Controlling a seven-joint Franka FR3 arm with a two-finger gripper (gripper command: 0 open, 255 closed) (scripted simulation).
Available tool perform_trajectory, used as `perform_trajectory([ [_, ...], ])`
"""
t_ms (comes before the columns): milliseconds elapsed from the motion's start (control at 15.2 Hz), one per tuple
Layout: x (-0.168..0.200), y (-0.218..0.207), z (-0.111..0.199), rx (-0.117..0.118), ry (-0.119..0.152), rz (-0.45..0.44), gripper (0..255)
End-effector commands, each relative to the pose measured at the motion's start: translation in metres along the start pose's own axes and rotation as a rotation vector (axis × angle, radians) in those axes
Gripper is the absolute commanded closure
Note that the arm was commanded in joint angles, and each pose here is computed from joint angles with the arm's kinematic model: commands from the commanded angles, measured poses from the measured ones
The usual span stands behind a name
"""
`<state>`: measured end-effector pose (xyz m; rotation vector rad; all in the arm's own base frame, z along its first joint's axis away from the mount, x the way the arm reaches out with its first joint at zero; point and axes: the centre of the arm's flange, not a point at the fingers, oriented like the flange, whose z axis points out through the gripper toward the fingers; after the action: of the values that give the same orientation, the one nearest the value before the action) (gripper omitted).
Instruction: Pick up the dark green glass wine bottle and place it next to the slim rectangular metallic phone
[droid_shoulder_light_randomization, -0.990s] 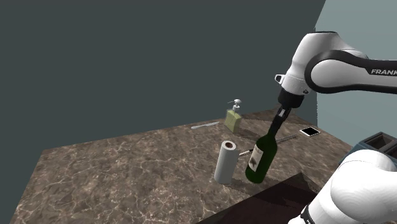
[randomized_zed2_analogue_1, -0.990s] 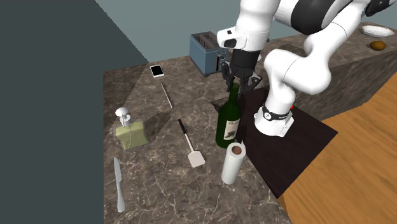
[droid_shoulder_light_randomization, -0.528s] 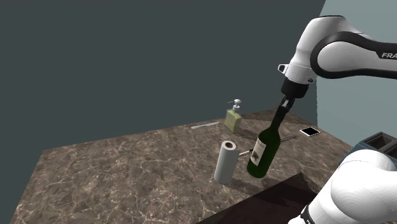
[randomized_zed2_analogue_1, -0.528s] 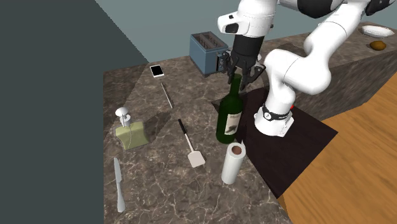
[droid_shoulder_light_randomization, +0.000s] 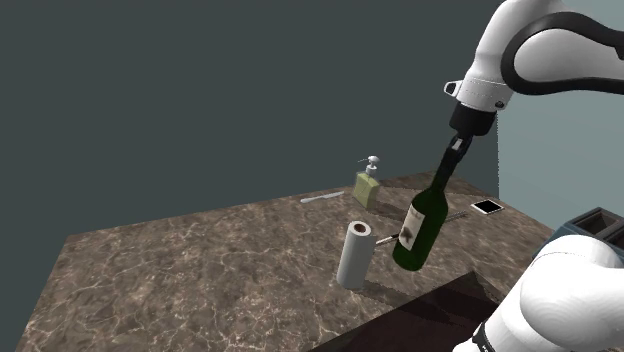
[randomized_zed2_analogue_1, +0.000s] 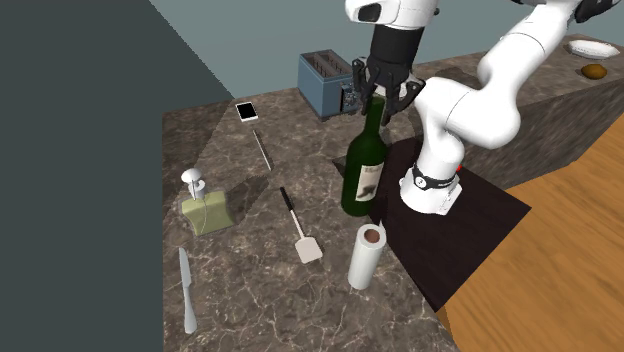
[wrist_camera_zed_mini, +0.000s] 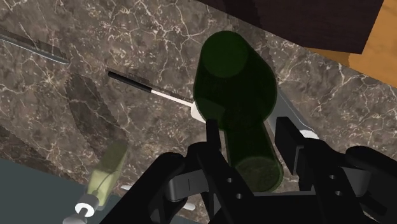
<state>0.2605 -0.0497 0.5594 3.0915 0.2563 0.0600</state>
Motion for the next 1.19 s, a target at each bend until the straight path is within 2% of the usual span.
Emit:
perform_trajectory([
  [0,0.001,0.001,-0.011,0.000,0.000,0.000,255],
  [1122,0.004,0.004,-0.101,0.000,0.000,0.000,255],
])
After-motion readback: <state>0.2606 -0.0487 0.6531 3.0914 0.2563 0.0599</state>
